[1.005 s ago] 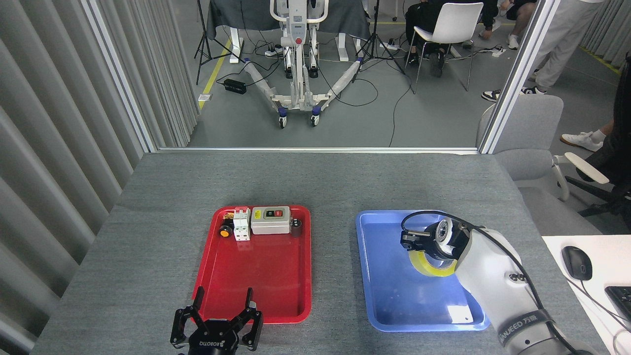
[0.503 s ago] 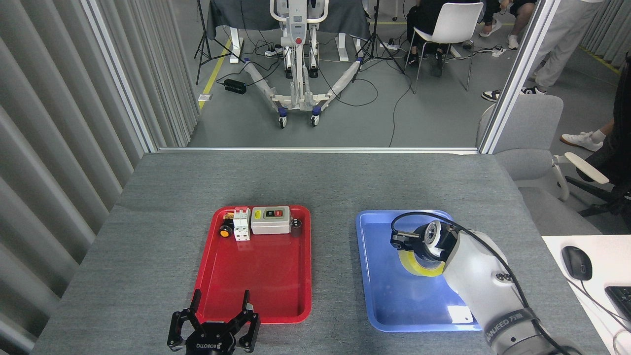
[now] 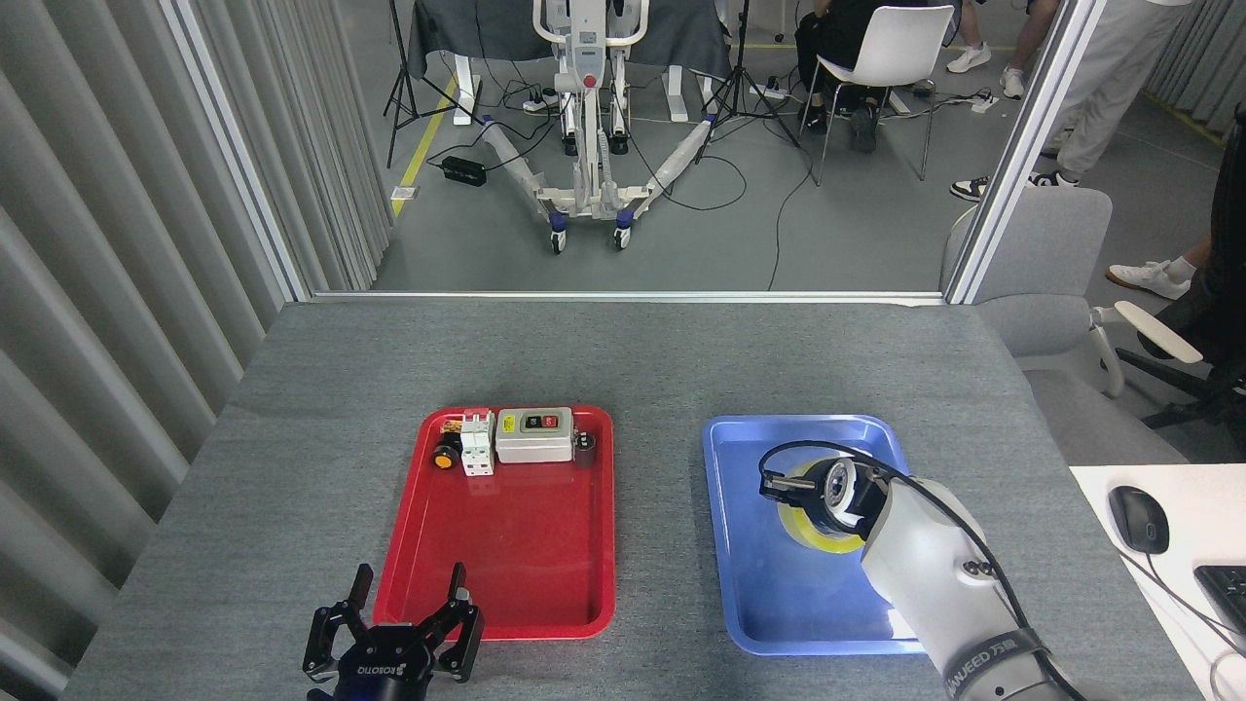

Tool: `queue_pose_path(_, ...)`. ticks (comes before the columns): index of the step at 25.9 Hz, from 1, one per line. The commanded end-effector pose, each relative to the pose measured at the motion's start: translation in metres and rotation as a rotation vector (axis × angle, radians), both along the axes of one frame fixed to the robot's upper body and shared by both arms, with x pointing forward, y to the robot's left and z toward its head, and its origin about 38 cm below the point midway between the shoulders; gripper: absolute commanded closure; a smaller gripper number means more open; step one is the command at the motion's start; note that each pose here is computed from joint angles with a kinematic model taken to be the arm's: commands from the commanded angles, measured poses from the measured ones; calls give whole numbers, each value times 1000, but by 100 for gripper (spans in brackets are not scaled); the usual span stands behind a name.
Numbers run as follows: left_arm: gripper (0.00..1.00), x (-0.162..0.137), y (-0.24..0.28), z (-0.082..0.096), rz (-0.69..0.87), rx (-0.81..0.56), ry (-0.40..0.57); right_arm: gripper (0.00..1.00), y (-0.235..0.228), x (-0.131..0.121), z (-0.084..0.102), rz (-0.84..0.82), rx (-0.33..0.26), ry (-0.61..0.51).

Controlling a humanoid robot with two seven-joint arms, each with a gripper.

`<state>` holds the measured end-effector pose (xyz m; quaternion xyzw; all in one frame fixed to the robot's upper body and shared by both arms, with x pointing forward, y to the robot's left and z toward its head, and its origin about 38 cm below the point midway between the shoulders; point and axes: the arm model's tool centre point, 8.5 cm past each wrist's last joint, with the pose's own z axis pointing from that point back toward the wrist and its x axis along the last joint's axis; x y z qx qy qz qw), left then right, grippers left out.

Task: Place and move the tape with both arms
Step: 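Carry the tape with the right gripper into the blue tray and lower it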

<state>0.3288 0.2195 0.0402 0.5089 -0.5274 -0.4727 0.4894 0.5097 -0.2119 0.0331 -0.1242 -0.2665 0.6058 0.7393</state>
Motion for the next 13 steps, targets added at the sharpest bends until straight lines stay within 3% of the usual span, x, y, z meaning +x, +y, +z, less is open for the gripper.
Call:
queue_pose_path(1,0,1,4,1,5,6,-14,66,-1,-5,-9,-7,-3,-3)
queue_pose_path(6,0,1,4,2,8,6,-26,47,-3,-6,-10,-10,-2,-9)
queue_pose_path(13,0,1,8,2,17,7,-26,35,-3,-4,-9,21,7,-79)
